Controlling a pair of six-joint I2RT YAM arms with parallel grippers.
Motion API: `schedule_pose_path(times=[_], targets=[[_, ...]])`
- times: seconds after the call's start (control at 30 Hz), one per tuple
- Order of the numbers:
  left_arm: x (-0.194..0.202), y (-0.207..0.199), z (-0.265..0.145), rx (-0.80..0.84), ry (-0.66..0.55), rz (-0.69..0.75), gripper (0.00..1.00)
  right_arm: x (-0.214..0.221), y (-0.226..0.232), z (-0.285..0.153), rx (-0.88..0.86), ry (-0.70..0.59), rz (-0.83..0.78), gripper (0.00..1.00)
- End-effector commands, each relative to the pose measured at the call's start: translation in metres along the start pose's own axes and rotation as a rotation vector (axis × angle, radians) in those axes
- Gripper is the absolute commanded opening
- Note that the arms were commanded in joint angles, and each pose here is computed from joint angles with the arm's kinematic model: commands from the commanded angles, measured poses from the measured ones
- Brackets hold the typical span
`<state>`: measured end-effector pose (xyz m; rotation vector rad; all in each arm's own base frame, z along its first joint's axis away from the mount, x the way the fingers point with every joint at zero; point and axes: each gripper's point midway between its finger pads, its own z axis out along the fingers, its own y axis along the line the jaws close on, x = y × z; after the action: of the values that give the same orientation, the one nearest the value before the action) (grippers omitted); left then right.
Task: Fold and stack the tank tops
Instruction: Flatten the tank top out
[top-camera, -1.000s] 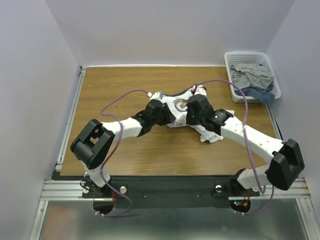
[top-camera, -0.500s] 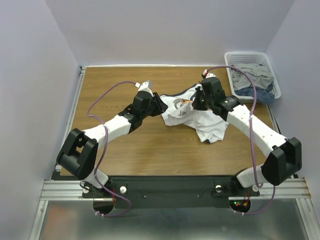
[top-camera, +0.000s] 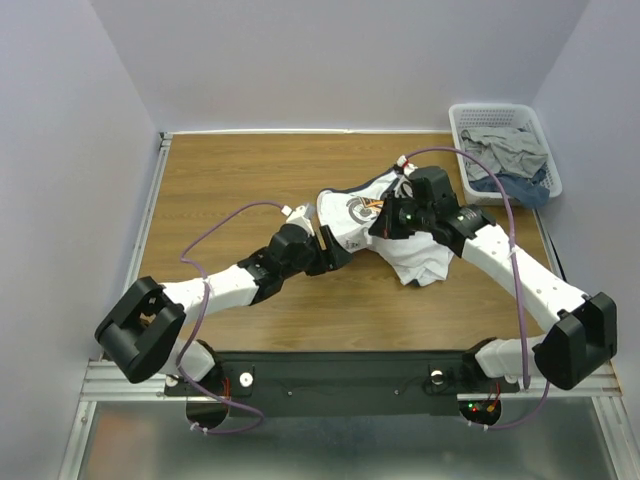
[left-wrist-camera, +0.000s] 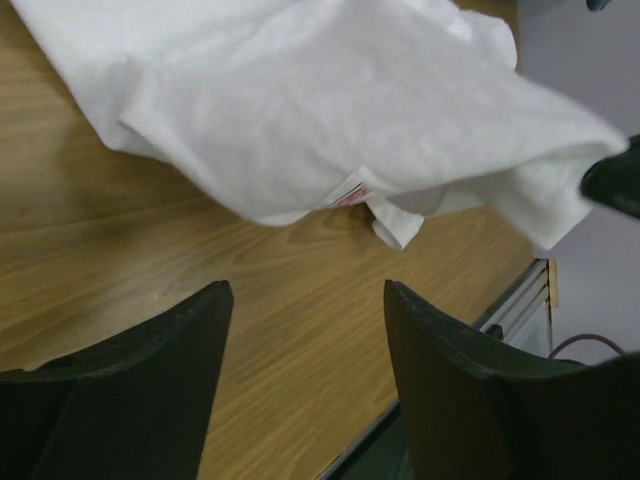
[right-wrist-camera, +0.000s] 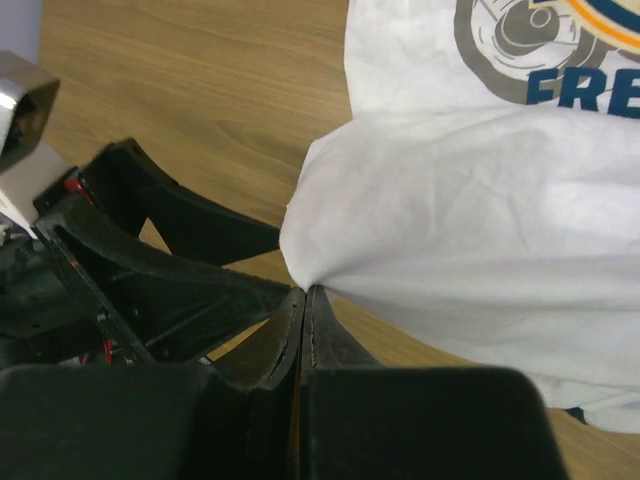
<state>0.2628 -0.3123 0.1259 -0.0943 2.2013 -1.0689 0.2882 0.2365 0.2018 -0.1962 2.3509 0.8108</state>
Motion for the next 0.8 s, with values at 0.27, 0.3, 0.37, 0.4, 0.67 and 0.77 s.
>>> schedule_pose_path(times=[0.27,0.3,0.37,0.4,0.67,0.77], targets=[[-0.048,-0.04,0.026,0.081,-0.161,0.064,0.79,-0.078,0.016,0.005,0.04,-0.19,0.016,0.02],[-0.054,-0.044,0.029,0.092,-0.185,0.065,0.79,-0.081,0.018,0.005,0.037,-0.198,0.019,0.02],[-0.061,-0.047,0.035,0.096,-0.206,0.07,0.79,-0.091,0.025,0.001,0.022,-0.217,0.021,0.02],[-0.066,-0.051,0.037,0.111,-0.224,0.07,0.79,-0.094,0.026,0.0,0.024,-0.226,0.024,0.02],[-0.106,-0.026,0.048,0.008,-0.353,0.024,0.68,-0.096,0.031,-0.003,0.005,-0.227,0.039,0.02],[-0.121,-0.017,0.048,-0.013,-0.389,0.001,0.53,-0.092,0.028,-0.005,0.012,-0.226,0.048,0.02]])
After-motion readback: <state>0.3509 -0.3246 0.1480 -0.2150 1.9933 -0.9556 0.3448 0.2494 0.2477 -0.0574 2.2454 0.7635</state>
